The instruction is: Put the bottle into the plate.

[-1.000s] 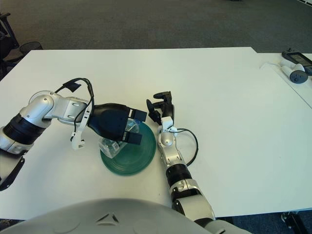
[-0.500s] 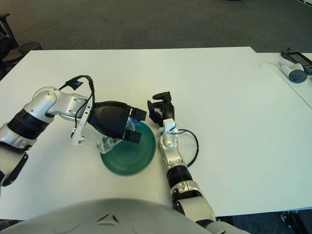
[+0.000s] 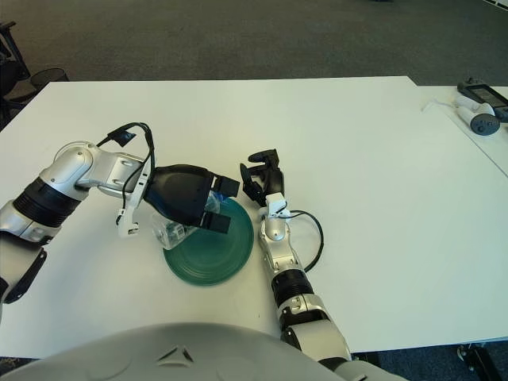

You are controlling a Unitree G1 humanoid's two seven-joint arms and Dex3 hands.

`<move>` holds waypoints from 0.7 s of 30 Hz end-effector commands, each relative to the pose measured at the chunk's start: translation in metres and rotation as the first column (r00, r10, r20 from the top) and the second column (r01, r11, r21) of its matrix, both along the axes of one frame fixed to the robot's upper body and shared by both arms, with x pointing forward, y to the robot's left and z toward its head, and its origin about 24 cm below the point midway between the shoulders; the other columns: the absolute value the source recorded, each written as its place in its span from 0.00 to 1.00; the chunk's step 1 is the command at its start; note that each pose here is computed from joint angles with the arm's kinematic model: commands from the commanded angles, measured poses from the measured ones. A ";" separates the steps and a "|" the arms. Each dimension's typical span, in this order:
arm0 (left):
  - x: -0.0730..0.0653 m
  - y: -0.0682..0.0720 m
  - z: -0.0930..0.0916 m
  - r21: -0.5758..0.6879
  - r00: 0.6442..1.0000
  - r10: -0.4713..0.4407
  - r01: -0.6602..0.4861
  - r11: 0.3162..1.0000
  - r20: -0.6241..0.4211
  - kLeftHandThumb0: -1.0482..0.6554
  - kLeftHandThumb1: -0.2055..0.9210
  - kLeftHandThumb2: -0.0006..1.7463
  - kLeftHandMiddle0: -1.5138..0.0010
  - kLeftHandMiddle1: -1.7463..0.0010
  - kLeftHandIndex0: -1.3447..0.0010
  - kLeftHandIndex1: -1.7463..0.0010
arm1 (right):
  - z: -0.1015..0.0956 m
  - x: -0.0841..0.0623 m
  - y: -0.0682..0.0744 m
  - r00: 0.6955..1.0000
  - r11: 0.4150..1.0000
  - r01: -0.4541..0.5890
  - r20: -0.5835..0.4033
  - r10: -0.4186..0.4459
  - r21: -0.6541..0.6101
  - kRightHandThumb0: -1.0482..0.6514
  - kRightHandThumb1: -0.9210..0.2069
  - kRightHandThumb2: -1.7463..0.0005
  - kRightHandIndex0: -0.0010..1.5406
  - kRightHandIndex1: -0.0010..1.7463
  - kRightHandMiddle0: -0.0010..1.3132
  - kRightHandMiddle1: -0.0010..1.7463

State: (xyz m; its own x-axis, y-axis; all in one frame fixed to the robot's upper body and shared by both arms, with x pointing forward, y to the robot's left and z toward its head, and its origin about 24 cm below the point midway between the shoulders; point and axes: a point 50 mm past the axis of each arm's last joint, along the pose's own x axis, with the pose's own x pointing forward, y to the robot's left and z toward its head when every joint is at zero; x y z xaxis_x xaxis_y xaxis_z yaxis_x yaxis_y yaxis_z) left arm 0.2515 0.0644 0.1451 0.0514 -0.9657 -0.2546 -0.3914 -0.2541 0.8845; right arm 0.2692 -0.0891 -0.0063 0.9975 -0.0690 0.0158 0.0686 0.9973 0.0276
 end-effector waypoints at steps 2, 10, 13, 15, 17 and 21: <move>-0.006 0.010 -0.013 -0.103 0.993 0.088 -0.096 0.990 -0.076 0.25 0.75 0.69 0.65 0.04 0.72 0.15 | -0.051 -0.041 0.009 0.958 0.991 0.053 -0.274 -0.084 -0.120 0.61 0.00 0.75 0.19 0.82 0.15 1.00; -0.005 0.010 -0.016 0.024 0.995 0.070 -0.072 0.997 0.067 0.01 0.99 0.65 0.96 0.72 0.98 0.63 | 0.040 -0.057 -0.030 0.904 0.263 -0.221 -0.096 0.417 -0.939 0.29 0.01 0.53 0.05 0.26 0.02 0.40; -0.005 0.011 -0.015 0.056 0.993 0.080 -0.086 0.995 0.092 0.00 1.00 0.63 0.98 0.90 0.99 0.83 | 0.031 -0.055 -0.024 0.901 0.317 -0.260 -0.110 0.421 -0.912 0.23 0.00 0.48 0.03 0.13 0.01 0.26; -0.006 0.010 -0.015 0.056 0.990 0.084 -0.091 0.994 0.111 0.00 1.00 0.61 0.99 0.95 1.00 0.89 | 0.024 -0.055 -0.021 0.936 0.450 -0.246 -0.090 0.340 -0.858 0.21 0.00 0.48 0.03 0.11 0.00 0.24; -0.006 0.010 -0.014 0.054 0.987 0.088 -0.096 0.994 0.136 0.00 1.00 0.57 1.00 0.97 1.00 0.94 | 0.018 -0.053 -0.015 0.957 0.553 -0.220 -0.069 0.281 -0.803 0.20 0.00 0.47 0.05 0.10 0.00 0.22; -0.006 0.010 -0.015 0.052 0.982 0.092 -0.102 0.993 0.168 0.00 1.00 0.53 1.00 0.99 1.00 0.99 | 0.013 -0.053 -0.009 0.946 0.466 -0.258 -0.122 0.301 -0.846 0.20 0.00 0.46 0.08 0.09 0.00 0.22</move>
State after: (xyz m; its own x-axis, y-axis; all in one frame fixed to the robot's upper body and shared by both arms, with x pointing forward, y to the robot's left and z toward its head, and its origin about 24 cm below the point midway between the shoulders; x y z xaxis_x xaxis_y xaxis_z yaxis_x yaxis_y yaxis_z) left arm 0.2448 0.0738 0.1279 0.1801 -0.9396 -0.2909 -0.4649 -0.3420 0.8166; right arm 0.2215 -0.1059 0.0122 0.9745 0.2226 0.0270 -0.1237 0.6338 -0.7636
